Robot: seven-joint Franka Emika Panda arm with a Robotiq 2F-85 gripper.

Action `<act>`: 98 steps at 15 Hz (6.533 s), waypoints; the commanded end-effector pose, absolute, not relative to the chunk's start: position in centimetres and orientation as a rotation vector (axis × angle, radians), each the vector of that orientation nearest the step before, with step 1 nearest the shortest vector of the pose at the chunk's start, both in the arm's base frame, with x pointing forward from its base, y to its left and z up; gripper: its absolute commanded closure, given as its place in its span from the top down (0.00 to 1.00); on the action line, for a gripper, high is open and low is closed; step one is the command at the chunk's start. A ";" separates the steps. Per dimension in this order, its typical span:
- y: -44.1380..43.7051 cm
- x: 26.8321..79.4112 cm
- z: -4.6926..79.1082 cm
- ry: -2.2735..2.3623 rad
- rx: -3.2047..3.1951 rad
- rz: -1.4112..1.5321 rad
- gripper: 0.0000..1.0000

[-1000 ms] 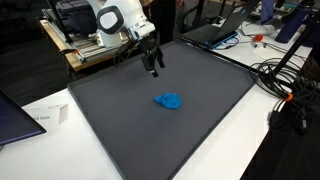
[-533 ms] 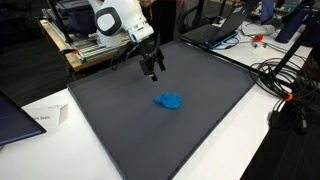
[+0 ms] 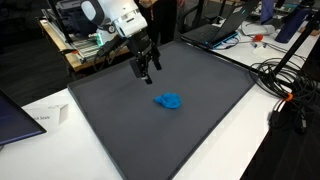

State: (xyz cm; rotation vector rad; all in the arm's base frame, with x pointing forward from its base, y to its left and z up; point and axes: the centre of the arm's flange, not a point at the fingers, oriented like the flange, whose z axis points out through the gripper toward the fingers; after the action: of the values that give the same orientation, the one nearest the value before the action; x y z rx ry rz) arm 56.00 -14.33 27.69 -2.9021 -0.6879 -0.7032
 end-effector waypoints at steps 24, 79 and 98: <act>-13.8 68.9 33.1 -0.625 -2.976 -0.058 1.00; 6.5 67.2 26.8 0.099 -3.536 0.182 1.00; 2.4 53.7 28.6 -0.076 -3.455 -0.248 1.00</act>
State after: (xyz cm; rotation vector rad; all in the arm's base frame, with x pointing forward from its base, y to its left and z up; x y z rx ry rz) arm 57.59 3.45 27.74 -3.4807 -0.0569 -0.1261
